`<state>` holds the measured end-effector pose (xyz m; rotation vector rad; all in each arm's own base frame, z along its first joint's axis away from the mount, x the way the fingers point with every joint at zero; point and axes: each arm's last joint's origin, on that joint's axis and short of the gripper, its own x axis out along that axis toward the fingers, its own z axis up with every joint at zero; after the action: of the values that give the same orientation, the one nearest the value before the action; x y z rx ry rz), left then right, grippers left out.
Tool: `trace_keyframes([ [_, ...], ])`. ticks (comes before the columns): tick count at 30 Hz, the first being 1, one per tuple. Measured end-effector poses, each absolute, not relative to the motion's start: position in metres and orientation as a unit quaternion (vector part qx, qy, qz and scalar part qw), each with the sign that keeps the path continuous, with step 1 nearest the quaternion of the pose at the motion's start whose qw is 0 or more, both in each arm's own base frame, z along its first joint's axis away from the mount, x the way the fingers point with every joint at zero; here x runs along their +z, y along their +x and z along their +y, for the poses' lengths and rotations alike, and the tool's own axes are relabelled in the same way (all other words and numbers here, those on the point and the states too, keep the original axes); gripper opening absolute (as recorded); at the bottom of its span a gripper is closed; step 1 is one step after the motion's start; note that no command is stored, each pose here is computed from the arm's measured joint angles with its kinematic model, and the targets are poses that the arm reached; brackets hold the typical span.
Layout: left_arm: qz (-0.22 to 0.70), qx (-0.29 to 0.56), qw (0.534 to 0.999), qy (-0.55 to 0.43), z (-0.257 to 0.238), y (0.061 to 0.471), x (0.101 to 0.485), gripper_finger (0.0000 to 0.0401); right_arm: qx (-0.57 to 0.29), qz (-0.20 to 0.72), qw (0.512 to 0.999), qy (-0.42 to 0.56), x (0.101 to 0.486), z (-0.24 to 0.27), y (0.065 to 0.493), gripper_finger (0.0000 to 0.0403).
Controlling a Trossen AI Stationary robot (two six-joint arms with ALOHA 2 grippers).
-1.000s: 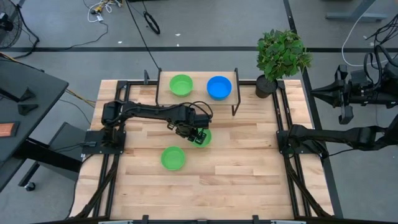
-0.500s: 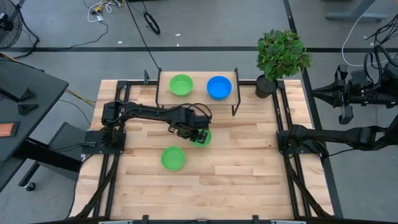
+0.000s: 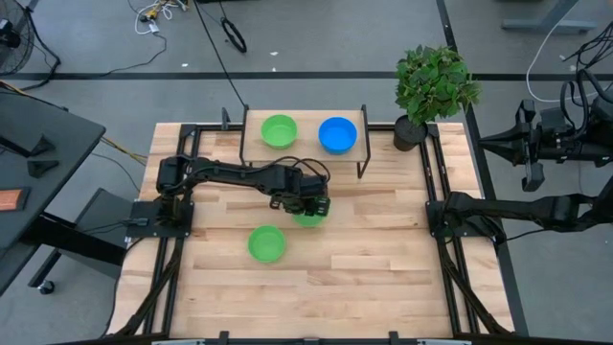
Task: Pick & Place Mini bowls
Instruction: Stack the top green bowl on the green bowl on the shelf
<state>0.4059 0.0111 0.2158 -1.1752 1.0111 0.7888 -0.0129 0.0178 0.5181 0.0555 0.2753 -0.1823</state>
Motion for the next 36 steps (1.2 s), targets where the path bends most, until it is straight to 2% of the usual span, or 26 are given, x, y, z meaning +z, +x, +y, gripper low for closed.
trace_keyframes([
  [13, 0.465, 0.409, 0.583, -0.526, 0.011, 0.393, 0.212, 0.0126, -0.091, 0.137, 0.986, 0.028, 0.518, 0.018, -0.013, 0.0023],
  [20, 0.494, 0.422, 0.556, -0.519, 0.01, 0.394, 0.196, 0.0126, -0.09, 0.137, 0.986, 0.028, 0.518, 0.018, -0.013, 0.0023],
  [36, 0.497, 0.449, 0.54, -0.509, 0.017, 0.393, 0.185, 0.0126, -0.091, 0.137, 0.986, 0.028, 0.518, 0.018, -0.013, 0.0023],
])
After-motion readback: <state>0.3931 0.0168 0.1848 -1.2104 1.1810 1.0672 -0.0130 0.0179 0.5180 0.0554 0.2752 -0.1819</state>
